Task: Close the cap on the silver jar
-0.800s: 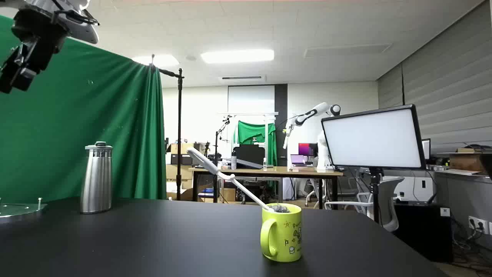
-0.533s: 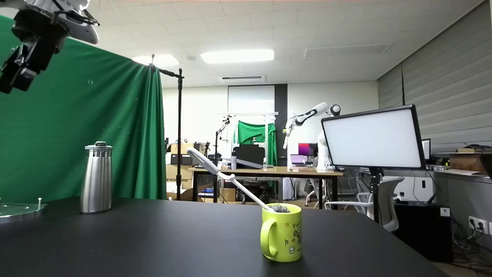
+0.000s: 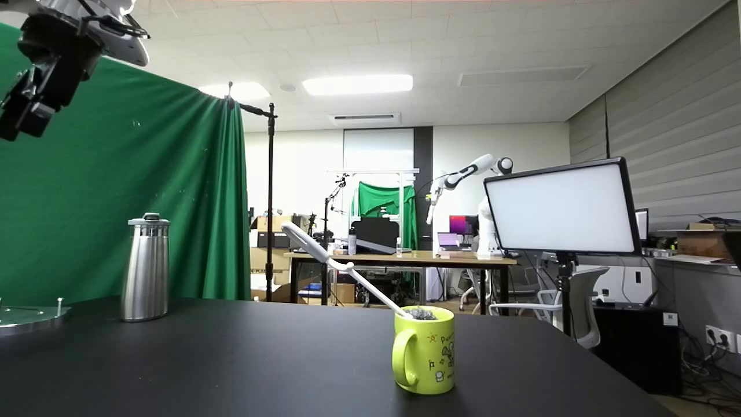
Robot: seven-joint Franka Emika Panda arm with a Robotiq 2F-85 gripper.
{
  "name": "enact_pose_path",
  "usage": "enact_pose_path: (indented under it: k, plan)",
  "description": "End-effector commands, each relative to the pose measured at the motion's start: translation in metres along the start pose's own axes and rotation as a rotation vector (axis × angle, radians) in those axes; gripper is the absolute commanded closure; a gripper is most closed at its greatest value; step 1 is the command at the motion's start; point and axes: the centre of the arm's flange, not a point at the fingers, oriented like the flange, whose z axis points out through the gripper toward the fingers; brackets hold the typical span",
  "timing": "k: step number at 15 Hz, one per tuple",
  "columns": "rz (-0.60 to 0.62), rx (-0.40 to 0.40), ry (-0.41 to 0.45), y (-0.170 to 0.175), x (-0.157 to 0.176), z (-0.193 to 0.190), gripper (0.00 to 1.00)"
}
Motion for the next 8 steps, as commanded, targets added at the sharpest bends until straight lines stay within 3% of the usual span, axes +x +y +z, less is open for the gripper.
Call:
enact_pose_path:
  k: [1,4,5,6,8]
  plan:
    - [0.011,-0.018,0.033,-0.002,0.006,-0.003,0.0]
    - [0.018,-0.076,0.116,-0.003,0.032,-0.012,0.0]
    - [0.014,-0.102,0.144,-0.003,0.044,-0.016,0.25]
    - [0.009,-0.127,0.163,-0.004,0.054,-0.019,0.26]
    - [0.007,-0.166,0.201,-0.006,0.077,-0.027,0.4]
